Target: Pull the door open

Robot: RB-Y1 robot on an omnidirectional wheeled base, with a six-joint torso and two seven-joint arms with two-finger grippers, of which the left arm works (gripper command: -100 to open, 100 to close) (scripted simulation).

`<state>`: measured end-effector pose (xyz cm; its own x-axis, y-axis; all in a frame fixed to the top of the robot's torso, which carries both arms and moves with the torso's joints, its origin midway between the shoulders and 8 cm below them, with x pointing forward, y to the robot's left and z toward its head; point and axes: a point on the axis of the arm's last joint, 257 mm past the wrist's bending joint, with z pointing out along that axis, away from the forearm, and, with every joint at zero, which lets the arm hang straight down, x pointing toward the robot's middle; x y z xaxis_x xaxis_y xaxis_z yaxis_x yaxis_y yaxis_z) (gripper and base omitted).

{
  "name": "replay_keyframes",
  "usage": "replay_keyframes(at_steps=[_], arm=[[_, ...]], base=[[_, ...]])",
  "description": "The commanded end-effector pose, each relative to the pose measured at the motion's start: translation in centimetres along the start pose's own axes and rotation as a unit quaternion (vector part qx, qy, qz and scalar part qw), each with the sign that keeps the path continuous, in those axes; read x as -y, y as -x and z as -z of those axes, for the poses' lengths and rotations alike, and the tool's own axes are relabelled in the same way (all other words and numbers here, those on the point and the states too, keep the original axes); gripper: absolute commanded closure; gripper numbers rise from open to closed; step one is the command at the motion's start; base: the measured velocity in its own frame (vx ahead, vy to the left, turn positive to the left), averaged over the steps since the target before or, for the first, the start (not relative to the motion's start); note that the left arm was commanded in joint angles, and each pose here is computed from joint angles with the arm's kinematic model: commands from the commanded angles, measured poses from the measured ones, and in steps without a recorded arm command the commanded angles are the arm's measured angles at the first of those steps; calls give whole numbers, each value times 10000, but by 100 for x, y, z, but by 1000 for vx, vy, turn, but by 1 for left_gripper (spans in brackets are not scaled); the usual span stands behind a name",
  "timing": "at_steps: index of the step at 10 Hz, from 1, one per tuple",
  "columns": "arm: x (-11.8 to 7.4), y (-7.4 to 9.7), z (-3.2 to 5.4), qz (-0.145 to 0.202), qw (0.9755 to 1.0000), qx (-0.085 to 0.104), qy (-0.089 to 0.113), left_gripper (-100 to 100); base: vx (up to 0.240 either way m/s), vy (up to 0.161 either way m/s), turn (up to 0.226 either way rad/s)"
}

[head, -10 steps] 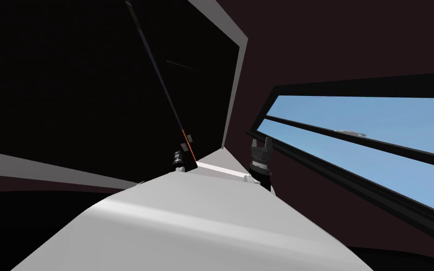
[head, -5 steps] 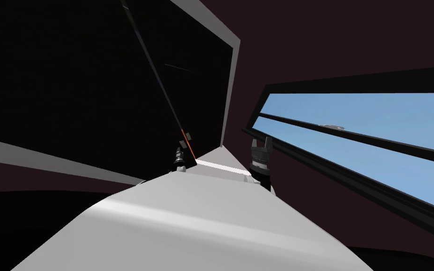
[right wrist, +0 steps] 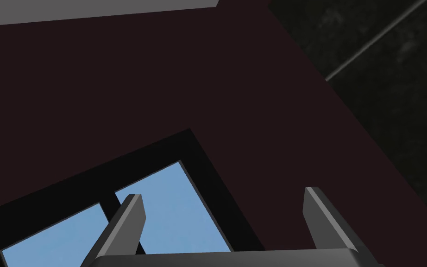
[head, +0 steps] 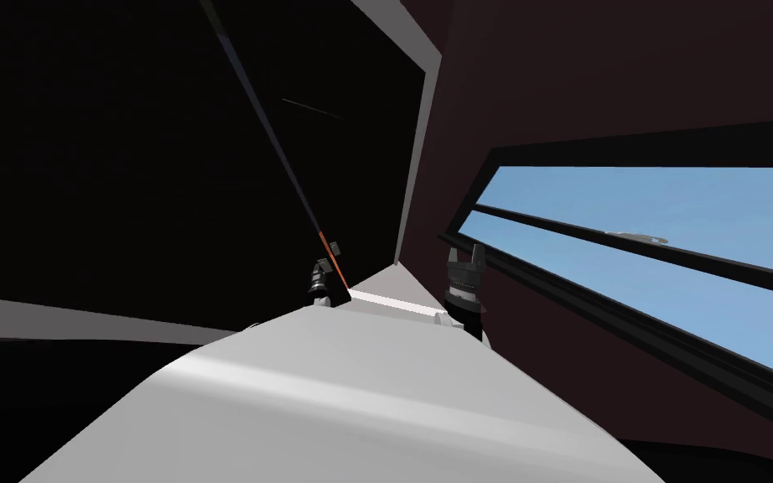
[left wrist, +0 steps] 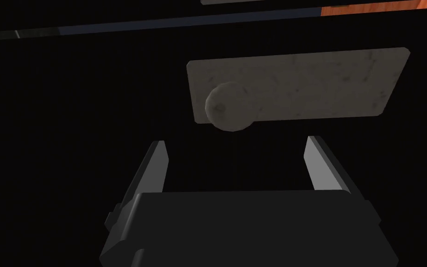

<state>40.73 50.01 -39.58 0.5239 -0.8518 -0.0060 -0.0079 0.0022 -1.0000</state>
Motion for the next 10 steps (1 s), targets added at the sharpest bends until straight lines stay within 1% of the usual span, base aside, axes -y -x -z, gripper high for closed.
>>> replay_keyframes(at_steps=[1, 2, 3, 4, 9, 10], arm=[[15, 4, -11, 1, 10000, 13, -22, -100], [36, -11, -28, 9, 10000, 6, -46, -100], [20, -3, -18, 2, 10000, 8, -29, -100], [20, -3, -18, 2, 10000, 8, -29, 100], [20, -3, -18, 2, 10000, 8, -29, 100], [16, -94, -18, 2, 9999, -126, -20, 100]], base=[[194, 104, -39], [180, 83, -48], [70, 32, 2], [-13, -7, -2], [-12, -5, -1], [-140, -10, -44]])
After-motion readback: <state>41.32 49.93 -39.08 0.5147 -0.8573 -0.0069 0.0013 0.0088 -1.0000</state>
